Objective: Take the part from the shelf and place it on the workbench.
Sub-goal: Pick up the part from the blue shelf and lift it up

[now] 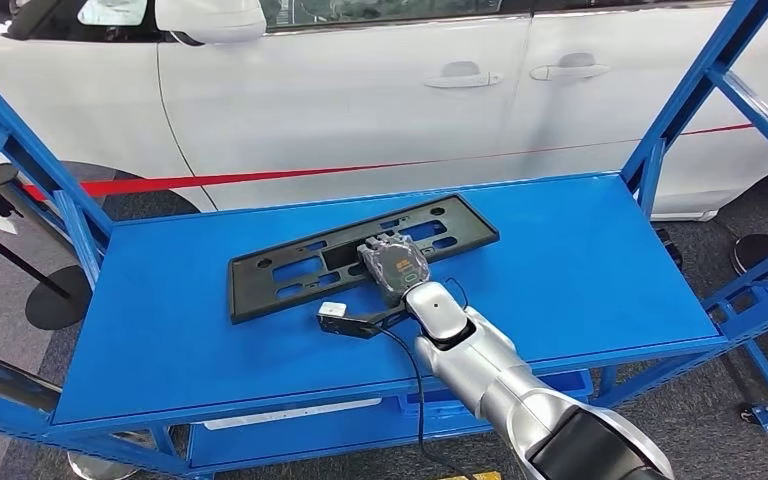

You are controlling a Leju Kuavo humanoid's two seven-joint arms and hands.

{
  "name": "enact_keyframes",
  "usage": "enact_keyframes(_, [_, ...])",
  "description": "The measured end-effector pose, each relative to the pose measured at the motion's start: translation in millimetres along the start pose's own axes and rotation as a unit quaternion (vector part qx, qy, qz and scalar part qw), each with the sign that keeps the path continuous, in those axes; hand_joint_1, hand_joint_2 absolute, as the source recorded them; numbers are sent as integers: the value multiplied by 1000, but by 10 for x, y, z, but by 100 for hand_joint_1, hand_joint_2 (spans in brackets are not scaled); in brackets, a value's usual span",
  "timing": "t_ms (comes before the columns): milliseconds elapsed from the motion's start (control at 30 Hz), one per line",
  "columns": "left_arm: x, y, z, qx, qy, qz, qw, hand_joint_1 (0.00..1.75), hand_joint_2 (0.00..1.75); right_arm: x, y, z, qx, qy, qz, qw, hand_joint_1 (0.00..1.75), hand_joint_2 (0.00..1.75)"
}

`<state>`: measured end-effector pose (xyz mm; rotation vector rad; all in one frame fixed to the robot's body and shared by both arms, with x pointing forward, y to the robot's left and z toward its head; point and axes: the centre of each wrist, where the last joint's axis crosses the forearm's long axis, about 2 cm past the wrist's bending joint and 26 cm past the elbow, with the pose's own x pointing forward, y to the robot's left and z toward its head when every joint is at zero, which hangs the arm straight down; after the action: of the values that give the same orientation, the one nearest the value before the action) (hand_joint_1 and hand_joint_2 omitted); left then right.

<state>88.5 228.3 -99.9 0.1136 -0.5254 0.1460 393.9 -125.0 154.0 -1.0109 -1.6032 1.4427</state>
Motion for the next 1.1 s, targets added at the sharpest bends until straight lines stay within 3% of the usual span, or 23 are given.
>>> enact_keyframes(167, [-10,13,0,-1,3,0,1000,0,0,-28,9,-1,1,10,-21,1000,175,175])
enact_keyframes(400, [-306,335,50,-20,-12,-11,1000,0,0,-207,20,26,-9,47,-37,998,175,175])
enact_keyframes(533, [-359,391,64,-14,-7,-12,1000,0,0,-244,54,71,-17,51,-50,997,175,175])
enact_keyframes(600, [-365,393,66,-10,-7,-9,1000,0,0,-243,22,94,-36,42,-93,994,175,175])
enact_keyframes(667, [-371,396,69,-6,-7,-8,1000,0,0,-235,-96,106,-73,26,-180,981,175,175])
enact_keyframes(733, [-377,398,71,-1,-6,-8,1000,0,0,-236,-328,112,-127,5,-313,941,175,175])
enact_keyframes(800, [-386,400,75,0,-8,-9,1000,0,0,-258,-643,180,-193,-19,-464,864,175,175])
enact_keyframes(867, [-398,402,80,0,-11,-9,1000,0,0,-285,-900,333,-241,-45,-556,794,175,175])
enact_keyframes(1100, [-472,423,111,-9,-22,-10,1000,0,0,-432,-1263,944,-356,-121,-610,698,175,175])
